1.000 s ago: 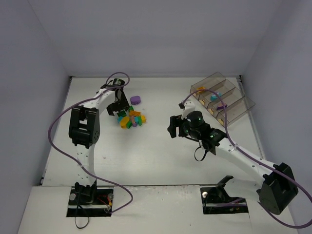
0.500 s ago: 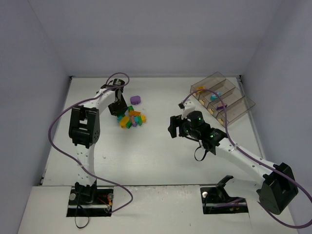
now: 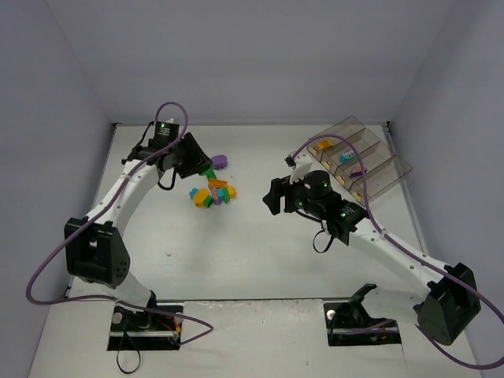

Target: Sort the legos into containers by color

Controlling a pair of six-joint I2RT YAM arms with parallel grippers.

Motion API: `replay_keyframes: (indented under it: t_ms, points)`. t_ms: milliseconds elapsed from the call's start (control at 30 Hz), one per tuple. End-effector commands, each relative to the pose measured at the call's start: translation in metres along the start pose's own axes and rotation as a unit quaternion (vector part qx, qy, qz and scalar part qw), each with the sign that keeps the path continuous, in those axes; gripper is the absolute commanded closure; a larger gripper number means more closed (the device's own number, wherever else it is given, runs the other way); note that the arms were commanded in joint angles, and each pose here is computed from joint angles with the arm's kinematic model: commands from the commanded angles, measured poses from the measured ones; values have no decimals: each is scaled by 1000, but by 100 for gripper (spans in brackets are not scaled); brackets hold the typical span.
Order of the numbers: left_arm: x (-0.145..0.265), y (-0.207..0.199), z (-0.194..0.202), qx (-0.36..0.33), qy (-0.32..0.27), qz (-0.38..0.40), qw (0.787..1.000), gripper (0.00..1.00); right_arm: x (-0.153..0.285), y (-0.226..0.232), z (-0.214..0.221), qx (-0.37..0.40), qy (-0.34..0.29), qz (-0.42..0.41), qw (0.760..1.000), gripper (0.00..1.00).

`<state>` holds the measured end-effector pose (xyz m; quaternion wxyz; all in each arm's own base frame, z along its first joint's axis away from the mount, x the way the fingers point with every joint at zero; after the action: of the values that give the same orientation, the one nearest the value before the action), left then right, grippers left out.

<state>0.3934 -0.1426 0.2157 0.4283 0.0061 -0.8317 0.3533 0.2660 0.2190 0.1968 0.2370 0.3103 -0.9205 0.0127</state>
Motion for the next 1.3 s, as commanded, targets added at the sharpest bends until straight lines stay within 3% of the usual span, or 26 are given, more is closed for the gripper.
replay_keyframes:
  t_ms: [0,133,267,433,733,1267]
  points:
    - [30,-45,18,64,31,133,989,83,10,20,-63,14,-110,-49,993,33]
    - [53,-68,31,125,39,185,974,83,12,30,-92,21,-160,-69,984,33]
    - [76,-90,30,133,20,223,965,83,12,44,-129,25,-220,-93,971,33]
    - [97,-107,20,159,-3,257,953,83,-6,55,-157,29,-245,-103,964,31]
    - [127,-125,10,159,-32,291,943,82,-31,62,-184,39,-260,-113,958,32]
    - [139,-128,16,159,-34,303,939,82,-47,78,-198,35,-270,-156,949,36]
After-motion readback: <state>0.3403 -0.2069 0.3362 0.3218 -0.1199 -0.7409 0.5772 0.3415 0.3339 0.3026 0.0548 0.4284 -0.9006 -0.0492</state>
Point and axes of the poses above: each gripper's point midway between its finger pads, its own x axis back along the fingers, its own y axis along the line the jaws close on, z = x × y, the point moved 3 cm from there along x, back along the fingers, and after that the axes turned 8 degrees about x, right-handed, at the moved point
